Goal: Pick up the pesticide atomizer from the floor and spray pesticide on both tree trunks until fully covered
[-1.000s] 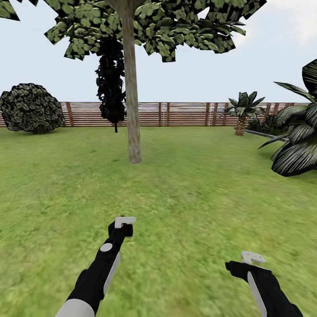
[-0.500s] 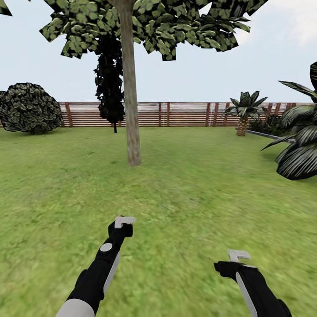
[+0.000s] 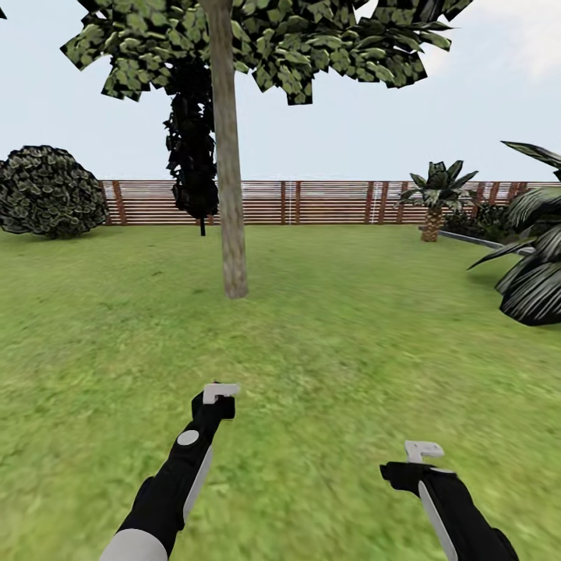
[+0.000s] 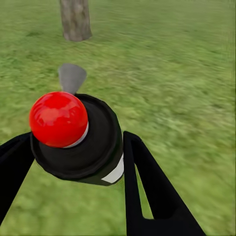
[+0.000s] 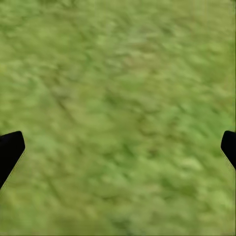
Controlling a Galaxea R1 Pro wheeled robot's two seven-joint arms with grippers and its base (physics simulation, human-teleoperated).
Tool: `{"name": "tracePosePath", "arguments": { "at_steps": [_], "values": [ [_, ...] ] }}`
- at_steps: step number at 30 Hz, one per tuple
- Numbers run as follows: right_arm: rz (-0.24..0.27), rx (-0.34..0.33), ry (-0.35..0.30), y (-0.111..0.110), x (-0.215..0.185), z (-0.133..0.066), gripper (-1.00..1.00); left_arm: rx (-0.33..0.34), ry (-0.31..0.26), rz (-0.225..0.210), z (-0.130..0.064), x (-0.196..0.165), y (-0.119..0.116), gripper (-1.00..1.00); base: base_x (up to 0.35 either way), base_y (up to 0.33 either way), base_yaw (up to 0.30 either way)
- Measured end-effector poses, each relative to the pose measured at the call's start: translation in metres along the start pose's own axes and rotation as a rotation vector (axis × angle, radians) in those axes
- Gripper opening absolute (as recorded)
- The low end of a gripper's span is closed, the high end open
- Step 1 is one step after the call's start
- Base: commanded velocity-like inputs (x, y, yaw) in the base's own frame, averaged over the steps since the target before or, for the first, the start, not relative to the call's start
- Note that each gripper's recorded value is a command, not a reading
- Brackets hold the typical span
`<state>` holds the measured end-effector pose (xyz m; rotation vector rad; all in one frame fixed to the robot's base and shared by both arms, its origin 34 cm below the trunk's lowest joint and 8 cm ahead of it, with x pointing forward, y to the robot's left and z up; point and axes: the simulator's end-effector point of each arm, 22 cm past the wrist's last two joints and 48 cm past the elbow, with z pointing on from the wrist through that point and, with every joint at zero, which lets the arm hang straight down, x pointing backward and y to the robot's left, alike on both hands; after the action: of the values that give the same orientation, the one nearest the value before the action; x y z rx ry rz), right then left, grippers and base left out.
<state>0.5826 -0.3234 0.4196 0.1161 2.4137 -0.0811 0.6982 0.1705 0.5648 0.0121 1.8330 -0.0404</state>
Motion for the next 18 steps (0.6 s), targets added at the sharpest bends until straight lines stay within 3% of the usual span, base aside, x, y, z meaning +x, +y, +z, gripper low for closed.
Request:
{"name": "tracePosePath", "arguments": {
  "at_steps": [8,18],
  "values": [
    [0.000,-0.001,-0.003,0.0005,-0.0015,-0.0004,1.00,-0.001,0.000,0.001,0.0001,0.0002,0.0008,-1.00,0.338,0.000,0.019],
    [0.000,0.001,0.003,0.0005,0.0011,0.0017,1.00,0.000,0.008,0.000,0.0015,0.0045,0.0004,-1.00,0.337,0.000,0.193]
  ]
}}
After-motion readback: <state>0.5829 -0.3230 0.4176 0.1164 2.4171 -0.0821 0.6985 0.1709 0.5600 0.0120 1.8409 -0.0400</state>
